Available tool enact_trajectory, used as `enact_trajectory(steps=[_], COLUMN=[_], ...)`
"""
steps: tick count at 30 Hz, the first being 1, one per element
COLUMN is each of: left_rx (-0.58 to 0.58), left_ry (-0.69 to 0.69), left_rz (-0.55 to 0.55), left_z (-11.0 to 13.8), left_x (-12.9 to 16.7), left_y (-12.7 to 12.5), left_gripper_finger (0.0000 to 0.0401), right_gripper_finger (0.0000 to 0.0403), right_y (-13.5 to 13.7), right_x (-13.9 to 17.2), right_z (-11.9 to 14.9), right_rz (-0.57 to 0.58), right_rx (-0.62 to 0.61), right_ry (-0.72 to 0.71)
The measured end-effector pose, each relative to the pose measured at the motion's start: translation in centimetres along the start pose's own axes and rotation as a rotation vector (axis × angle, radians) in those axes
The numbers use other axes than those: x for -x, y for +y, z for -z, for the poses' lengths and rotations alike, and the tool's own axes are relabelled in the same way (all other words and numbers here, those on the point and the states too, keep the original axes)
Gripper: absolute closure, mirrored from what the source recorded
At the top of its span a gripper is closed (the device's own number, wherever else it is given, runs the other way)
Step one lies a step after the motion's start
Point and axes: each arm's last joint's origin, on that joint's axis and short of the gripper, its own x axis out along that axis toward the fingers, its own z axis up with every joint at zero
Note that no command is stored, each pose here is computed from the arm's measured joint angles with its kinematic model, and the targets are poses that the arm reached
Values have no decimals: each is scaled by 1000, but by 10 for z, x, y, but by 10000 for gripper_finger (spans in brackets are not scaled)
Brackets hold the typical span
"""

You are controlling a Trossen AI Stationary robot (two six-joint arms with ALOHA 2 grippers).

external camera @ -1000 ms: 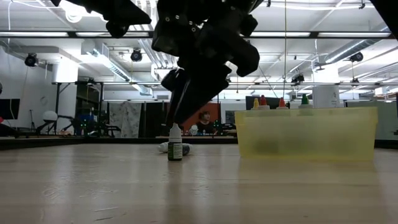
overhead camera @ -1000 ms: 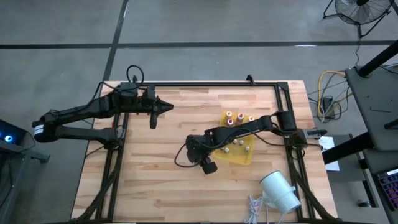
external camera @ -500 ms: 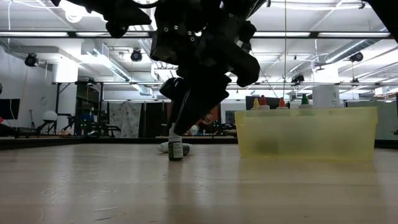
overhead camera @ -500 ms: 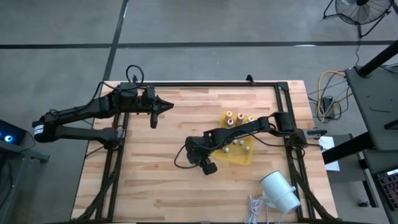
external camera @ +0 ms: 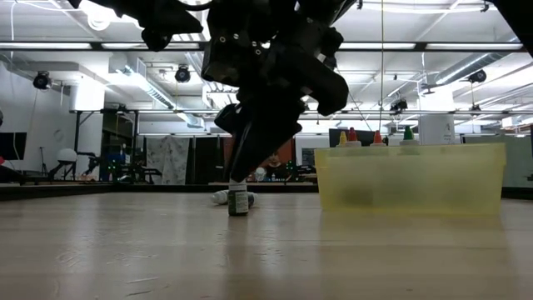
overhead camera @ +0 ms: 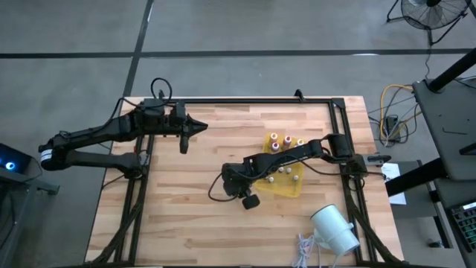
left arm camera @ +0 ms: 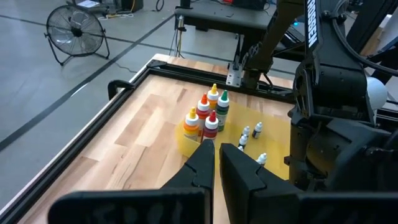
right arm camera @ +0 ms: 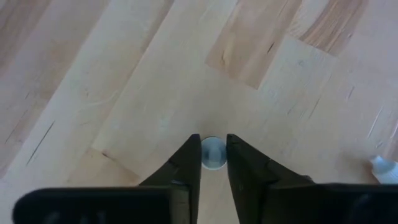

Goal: Pick & Place food coloring
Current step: Put the small green food coloring bottle into the yellow bin

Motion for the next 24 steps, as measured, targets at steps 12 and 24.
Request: enact_trajectory(steps=[12,24], left_rx=[5,6], left_ry=[2,2], left_rz=[0,0], left_z=[0,1], left_x=[0,0], left_y=[0,0], left_gripper_finger=[401,401], right_gripper_finger=[352,356], right_y=[0,-6], right_x=[3,69], right_z=[-1,-32], right_rz=[-1,31], right_rx=[-5,-72], right_ry=[18,-37])
